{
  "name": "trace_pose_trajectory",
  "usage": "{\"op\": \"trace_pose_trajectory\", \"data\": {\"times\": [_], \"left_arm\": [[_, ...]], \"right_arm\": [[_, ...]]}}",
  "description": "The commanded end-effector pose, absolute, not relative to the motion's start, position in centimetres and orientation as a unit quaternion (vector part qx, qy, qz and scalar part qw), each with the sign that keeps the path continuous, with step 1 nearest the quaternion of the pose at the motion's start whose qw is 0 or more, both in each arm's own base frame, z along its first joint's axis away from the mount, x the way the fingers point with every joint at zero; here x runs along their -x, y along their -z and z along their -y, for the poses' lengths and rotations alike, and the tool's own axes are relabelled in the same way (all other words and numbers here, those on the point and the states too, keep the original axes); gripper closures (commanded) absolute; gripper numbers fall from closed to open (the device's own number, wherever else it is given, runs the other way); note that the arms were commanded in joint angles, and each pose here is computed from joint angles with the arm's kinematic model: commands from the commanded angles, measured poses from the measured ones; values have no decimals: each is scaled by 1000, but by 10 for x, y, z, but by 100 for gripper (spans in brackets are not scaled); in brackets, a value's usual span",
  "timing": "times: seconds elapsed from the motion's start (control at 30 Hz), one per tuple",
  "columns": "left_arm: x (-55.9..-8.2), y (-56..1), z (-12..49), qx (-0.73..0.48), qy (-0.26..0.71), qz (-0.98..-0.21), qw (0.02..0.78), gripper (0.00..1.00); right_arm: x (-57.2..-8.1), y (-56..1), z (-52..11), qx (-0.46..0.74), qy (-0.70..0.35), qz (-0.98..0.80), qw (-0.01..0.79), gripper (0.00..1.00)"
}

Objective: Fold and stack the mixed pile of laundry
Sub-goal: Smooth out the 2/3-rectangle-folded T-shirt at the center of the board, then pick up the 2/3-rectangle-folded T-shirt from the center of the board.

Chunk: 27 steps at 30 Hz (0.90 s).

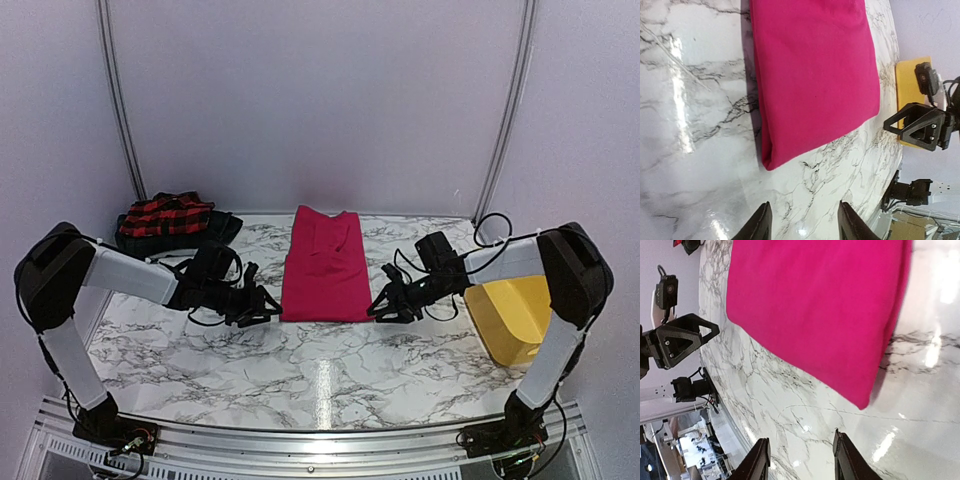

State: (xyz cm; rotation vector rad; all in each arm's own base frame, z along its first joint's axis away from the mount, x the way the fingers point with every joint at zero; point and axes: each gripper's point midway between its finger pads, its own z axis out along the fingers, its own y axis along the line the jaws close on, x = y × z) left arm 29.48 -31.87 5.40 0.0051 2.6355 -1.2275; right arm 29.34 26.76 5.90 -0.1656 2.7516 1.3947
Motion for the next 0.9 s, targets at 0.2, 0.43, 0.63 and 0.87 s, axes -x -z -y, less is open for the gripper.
{"op": "trace_pose_trajectory", "data": {"times": [0.2,0.43,0.63,0.87], "left_arm": [[-310,-30,303,-16,322,-938,125,63],[-310,-14,321,-34,320,-941,108,63],[-313,-3,325,-31,317,-942,100,71],[-306,-27,331,-49,338,-933,113,100]], "right_arm": [[-332,-38,-239,67,-336,-937,73,67],[-334,-24,-256,83,-343,-934,56,67],[-330,-12,-261,89,-340,-935,46,73],[-325,-29,-266,99,-353,-929,49,100]]}}
